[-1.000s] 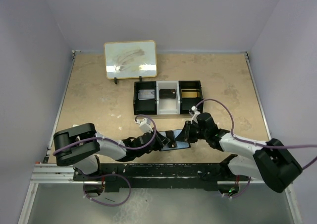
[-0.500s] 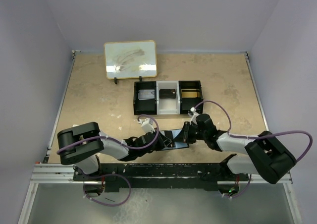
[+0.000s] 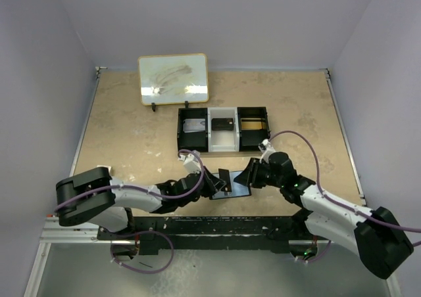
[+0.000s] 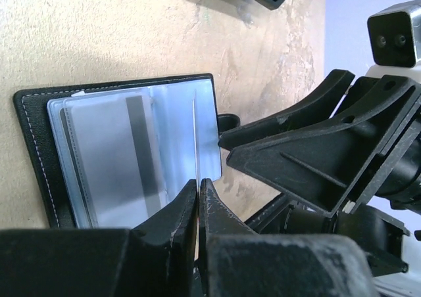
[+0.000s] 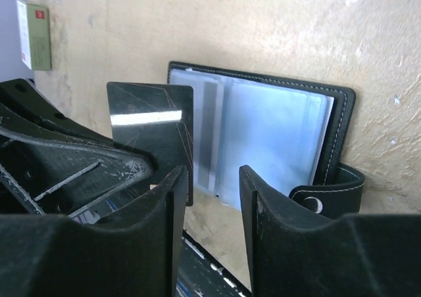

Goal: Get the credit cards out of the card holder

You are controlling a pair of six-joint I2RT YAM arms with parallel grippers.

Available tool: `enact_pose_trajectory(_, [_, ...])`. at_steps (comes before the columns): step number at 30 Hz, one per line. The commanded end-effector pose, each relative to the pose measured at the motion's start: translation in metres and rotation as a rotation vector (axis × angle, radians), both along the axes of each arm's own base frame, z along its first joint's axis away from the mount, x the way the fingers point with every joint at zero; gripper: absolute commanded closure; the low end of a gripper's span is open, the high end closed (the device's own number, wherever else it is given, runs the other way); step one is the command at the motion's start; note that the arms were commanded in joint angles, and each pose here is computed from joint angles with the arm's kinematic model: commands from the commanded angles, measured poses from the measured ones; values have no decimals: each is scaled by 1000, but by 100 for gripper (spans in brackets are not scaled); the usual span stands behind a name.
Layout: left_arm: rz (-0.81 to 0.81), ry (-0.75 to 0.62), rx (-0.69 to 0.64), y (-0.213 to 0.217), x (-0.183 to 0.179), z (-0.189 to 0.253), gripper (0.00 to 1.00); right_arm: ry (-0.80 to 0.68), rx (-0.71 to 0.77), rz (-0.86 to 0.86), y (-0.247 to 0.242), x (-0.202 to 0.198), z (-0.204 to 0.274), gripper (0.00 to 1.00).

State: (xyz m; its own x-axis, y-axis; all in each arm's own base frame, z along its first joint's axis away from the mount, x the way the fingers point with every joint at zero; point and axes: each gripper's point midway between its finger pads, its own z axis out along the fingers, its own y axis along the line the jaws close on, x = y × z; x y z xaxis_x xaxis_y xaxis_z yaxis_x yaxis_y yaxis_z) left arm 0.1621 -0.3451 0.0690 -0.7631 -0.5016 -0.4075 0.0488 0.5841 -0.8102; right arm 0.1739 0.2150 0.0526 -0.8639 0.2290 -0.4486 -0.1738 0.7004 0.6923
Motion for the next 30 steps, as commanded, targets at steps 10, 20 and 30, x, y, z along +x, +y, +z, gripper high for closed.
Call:
enact_pose_trajectory(10, [22, -101, 5, 32, -1, 23, 100, -124, 200, 86, 28, 5, 45, 45])
enact_pose_trajectory(20, [22, -145, -98, 38, -3, 42, 100, -120, 358, 172, 51, 2, 57, 45])
enact_pose_trajectory(30, [22, -178, -216, 31, -2, 66, 100, -78, 417, 198, 60, 1, 62, 46])
